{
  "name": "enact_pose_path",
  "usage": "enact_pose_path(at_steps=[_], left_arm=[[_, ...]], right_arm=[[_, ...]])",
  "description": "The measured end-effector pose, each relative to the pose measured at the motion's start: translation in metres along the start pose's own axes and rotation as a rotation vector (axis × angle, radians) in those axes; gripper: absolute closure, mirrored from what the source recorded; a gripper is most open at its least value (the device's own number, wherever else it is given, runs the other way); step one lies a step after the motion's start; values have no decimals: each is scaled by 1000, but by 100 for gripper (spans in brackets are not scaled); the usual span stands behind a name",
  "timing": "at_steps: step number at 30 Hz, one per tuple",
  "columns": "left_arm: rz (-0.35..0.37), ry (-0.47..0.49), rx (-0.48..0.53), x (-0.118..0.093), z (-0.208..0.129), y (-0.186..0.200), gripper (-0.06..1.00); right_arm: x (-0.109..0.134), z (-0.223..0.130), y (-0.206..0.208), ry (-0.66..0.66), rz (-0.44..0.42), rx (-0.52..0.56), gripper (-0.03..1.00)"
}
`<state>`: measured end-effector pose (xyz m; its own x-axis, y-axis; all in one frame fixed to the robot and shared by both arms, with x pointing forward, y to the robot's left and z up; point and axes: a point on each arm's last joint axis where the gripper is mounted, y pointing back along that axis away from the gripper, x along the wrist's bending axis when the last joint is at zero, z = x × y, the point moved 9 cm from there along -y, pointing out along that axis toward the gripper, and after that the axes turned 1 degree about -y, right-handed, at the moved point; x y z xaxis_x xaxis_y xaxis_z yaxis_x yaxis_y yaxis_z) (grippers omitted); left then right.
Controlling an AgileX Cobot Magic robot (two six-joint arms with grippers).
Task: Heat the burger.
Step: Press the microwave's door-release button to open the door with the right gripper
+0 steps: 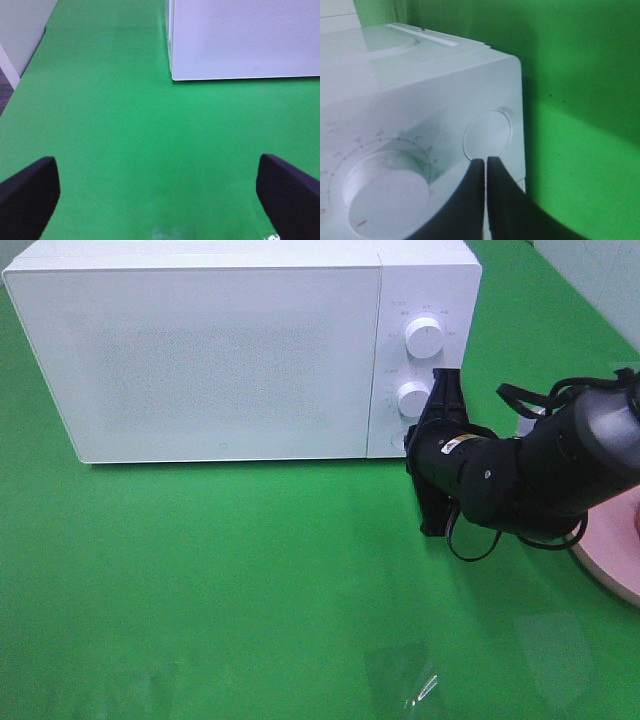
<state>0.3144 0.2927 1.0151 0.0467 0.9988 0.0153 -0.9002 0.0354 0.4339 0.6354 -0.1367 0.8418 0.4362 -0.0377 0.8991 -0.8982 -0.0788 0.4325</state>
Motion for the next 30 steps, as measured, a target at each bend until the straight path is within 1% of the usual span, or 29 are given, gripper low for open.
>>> enact_pose_path(at_steps=[4,8,11,14,21,24,30], left_arm=[[0,0,0,0,0,0,-5],[0,0,0,0,0,0,-5],[0,0,0,0,0,0,-5],[0,0,0,0,0,0,-5],[0,0,0,0,0,0,-5],[0,0,0,0,0,0,-5],[0,0,0,0,0,0,-5]], right_arm=[[1,3,-8,-17,5,-5,95],[-2,2,-13,-24,-1,-3,95],[-10,1,-18,-38,-14,4,95],[-10,-1,-24,-51,-12,5,95],[-8,-4,-31,-55,-2,8,95],[-15,-5,-36,-52,-15,4,95],[-14,-3,-36,-55,-10,-1,95]])
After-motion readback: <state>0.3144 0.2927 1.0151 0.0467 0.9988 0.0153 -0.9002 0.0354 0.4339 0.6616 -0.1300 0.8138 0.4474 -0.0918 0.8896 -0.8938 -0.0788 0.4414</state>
